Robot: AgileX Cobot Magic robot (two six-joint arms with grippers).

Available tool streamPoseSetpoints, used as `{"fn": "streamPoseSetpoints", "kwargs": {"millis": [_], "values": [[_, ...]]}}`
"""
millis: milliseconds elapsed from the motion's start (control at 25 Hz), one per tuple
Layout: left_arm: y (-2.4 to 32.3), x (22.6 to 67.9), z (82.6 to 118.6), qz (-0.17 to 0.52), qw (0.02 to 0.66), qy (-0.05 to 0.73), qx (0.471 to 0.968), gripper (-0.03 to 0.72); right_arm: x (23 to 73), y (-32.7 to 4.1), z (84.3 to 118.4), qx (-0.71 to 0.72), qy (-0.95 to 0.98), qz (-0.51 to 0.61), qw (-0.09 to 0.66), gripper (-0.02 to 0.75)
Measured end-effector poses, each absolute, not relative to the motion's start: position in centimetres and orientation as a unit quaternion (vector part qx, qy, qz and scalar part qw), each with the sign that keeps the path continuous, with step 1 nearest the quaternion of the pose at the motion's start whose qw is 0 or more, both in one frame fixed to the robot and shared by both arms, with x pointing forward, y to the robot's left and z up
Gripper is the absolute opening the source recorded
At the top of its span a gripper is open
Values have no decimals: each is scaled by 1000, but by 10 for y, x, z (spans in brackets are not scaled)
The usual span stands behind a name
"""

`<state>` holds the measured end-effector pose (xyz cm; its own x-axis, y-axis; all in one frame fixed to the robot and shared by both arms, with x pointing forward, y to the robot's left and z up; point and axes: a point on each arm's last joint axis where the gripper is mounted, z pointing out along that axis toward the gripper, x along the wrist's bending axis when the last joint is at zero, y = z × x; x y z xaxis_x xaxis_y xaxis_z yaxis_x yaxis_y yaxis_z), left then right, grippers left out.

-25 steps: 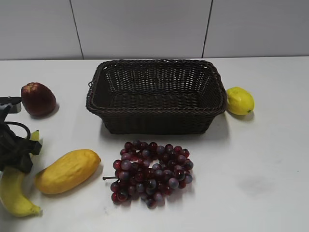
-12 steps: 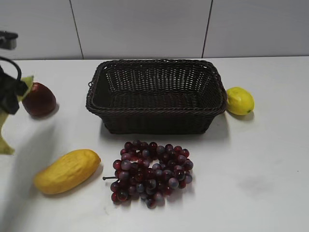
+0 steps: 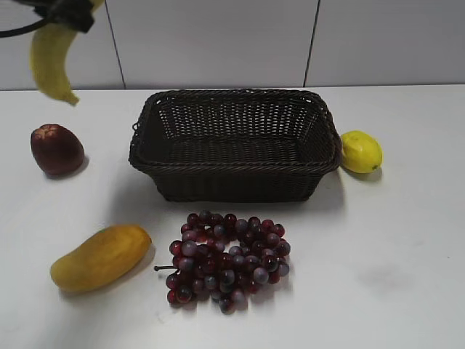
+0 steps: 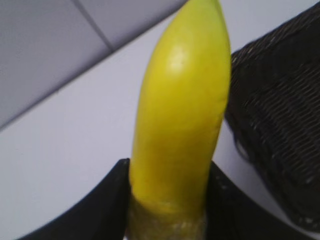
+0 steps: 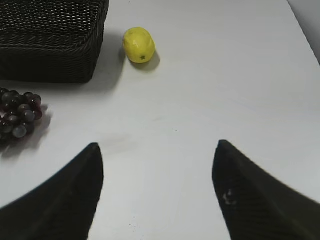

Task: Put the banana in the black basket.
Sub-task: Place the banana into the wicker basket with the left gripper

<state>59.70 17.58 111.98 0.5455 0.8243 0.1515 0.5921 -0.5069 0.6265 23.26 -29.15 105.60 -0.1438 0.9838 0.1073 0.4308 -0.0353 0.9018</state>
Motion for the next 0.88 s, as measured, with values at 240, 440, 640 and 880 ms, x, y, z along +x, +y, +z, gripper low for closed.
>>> {"fn": "streamPoseSetpoints", "kwargs": {"millis": [240,440,640,880], "values": [[116,591,1137,301,343,290,841,403,233,-291,1056,572,618,436,317,519],[67,590,1120,352,341,171,855,403,233,-291,1056,572,618,436,317,519],[26,589,1081,357,314,95,875,403,233,-291,1056,572,618,436,317,519],[1,594,1030,354,254,27,900,403,233,-291,1056,572,618,436,317,519]]}}
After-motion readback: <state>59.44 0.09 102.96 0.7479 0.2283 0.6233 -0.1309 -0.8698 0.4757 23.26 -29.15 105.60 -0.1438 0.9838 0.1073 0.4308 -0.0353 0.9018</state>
